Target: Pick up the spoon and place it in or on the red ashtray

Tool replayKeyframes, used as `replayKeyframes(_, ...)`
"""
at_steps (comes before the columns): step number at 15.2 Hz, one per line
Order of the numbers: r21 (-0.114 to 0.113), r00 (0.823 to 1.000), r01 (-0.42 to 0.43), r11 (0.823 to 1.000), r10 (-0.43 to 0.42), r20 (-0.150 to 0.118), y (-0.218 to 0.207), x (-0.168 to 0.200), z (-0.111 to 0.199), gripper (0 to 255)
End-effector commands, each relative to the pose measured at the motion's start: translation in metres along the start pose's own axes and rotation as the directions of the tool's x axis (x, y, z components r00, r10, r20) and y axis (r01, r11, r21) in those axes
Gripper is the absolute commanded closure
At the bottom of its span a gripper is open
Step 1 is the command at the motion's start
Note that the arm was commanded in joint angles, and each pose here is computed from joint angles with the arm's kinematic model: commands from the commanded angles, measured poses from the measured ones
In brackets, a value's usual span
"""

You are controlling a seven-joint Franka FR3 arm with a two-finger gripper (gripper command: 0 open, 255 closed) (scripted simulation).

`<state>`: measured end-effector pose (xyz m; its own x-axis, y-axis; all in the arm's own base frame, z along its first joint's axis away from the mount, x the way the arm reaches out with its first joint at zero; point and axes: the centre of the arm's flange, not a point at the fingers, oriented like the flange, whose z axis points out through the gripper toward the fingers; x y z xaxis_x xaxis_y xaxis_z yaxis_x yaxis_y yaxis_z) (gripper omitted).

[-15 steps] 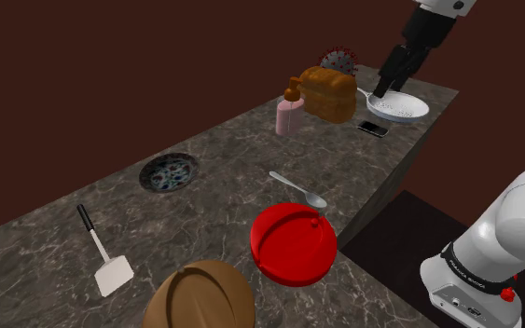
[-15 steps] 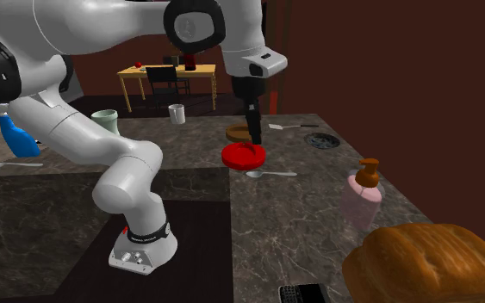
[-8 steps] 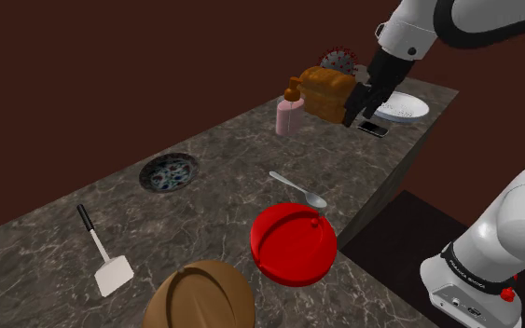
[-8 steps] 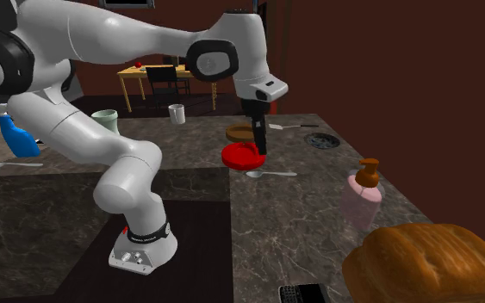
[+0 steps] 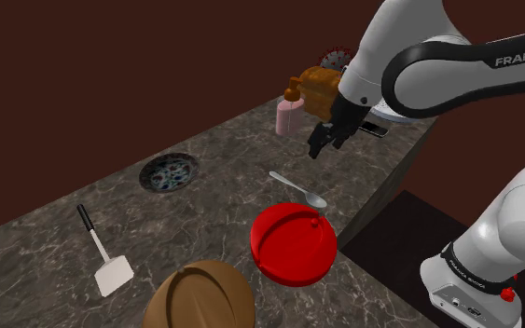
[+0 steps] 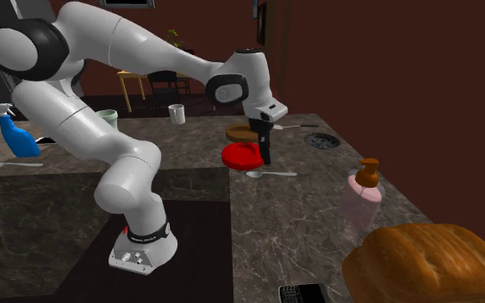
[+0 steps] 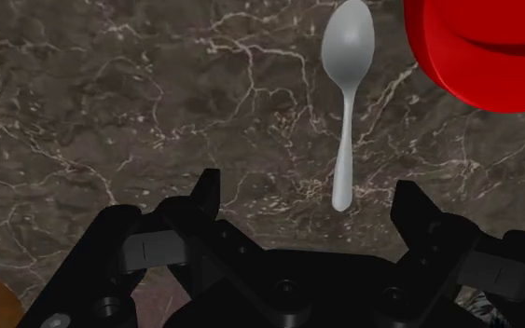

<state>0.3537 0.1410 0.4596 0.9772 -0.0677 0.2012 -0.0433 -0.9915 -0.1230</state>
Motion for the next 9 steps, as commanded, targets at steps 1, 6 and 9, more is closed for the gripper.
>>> replayKeyframes(1, -0.002, 1.000, -0.013, 1.000, 0.013, -0.009, -0.013, 0.003, 0.024, 0)
replayKeyframes(6, -0.011, 0.999, -0.042, 0.999, 0.042, -0.026, -0.050, 0.008, 0.080, 0)
replayKeyframes(9, -0.011, 0.999, -0.044, 0.999, 0.043, -0.027, -0.052, 0.009, 0.094, 0)
